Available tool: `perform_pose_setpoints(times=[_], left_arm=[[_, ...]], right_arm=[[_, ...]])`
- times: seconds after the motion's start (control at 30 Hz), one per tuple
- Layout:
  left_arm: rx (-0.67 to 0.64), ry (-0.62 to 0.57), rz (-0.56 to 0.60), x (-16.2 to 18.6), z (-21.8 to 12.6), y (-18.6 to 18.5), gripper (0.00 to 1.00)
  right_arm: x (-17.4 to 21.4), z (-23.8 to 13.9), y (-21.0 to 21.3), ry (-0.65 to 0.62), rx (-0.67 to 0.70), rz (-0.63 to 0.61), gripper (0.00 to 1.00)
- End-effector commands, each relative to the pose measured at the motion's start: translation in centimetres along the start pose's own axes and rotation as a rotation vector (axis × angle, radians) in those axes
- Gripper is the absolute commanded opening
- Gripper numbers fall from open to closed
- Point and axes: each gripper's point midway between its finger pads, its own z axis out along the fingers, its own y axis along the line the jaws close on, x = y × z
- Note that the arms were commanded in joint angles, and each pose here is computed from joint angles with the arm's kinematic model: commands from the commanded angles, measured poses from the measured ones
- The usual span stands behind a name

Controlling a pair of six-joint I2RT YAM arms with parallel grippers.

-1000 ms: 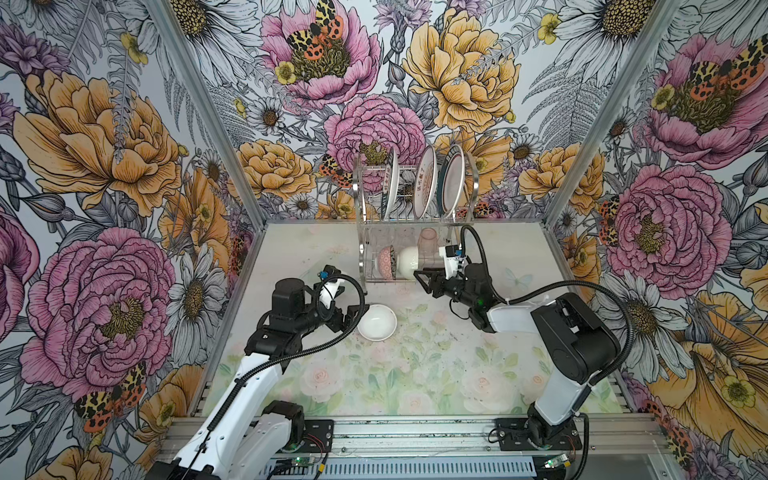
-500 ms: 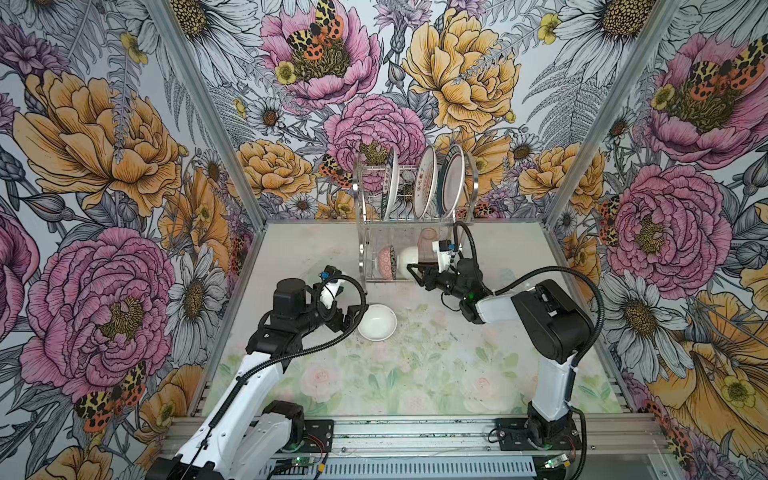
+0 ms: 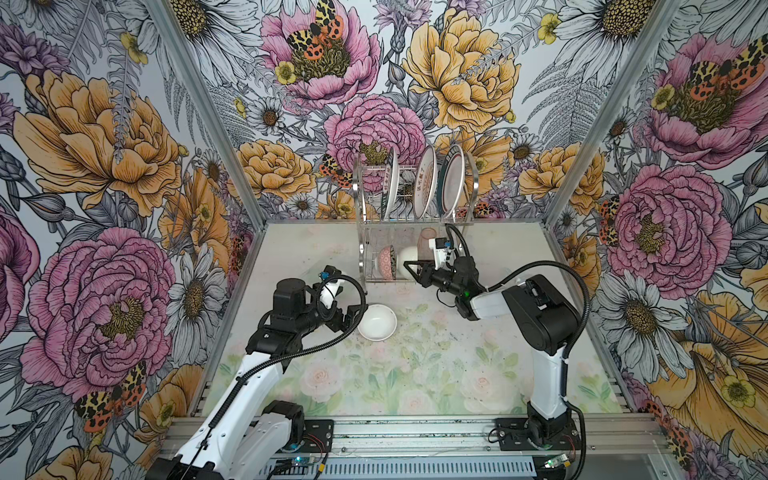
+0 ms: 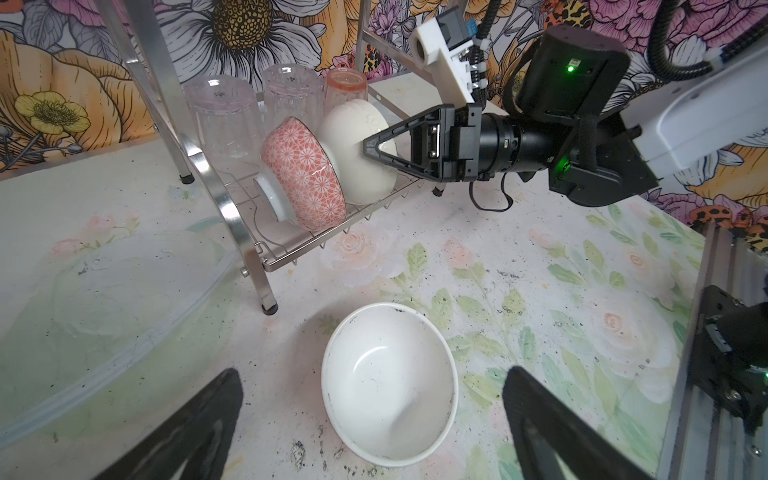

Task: Unload the mixed dishes from the dish rack
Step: 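Move the right gripper to the white bowl's rim in the rack, then close the right gripper on the white bowl's rim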

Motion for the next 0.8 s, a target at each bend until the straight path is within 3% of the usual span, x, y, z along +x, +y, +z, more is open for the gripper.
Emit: perform_pose_setpoints(times=[0.0, 0.77], left_arm=[[-0.010, 0.005, 0.012, 0.4, -0.1, 0.0, 0.99], [-0.017, -0.015, 0.006, 0.0, -0.6, -0.2, 0.99]], right_arm=[[-1.1, 0.5, 0.6, -0.027, -0.046, 0.001, 0.27], [-2.3, 0.3, 1.1, -0.088, -0.083, 0.035, 0.11]])
